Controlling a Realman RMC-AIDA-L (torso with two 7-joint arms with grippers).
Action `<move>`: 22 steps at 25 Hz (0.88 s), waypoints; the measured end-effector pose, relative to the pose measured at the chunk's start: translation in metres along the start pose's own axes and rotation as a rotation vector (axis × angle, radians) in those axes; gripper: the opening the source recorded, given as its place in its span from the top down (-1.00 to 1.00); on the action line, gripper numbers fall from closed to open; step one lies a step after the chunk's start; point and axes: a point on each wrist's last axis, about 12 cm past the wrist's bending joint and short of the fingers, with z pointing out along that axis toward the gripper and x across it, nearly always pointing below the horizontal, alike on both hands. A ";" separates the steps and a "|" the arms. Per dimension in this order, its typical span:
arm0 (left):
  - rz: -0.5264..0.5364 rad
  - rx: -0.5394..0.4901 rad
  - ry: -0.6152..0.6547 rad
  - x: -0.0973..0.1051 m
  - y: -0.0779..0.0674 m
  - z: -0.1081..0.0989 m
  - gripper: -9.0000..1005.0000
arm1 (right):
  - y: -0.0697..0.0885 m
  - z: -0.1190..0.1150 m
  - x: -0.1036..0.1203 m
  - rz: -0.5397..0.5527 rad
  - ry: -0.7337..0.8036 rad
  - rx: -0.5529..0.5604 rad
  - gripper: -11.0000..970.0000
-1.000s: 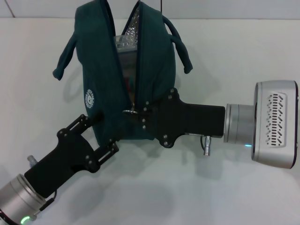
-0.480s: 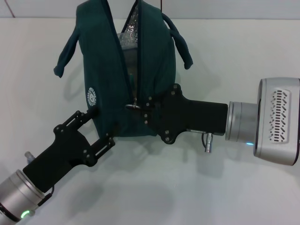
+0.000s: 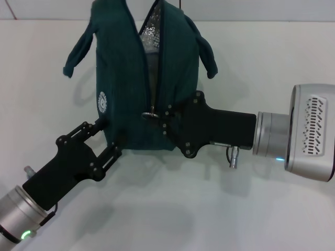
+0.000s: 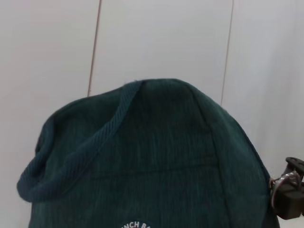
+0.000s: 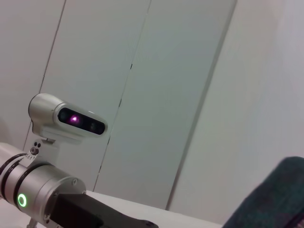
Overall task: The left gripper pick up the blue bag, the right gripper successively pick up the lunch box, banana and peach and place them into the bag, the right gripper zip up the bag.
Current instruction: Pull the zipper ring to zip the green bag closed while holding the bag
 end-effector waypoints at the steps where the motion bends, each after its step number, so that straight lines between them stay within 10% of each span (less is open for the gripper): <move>1: 0.003 0.001 -0.002 0.000 0.000 0.000 -0.24 | 0.000 0.000 0.000 0.001 0.000 0.000 0.94; 22: 0.123 0.007 0.082 0.004 0.010 0.019 0.85 | -0.002 -0.014 -0.001 0.164 -0.051 0.085 0.94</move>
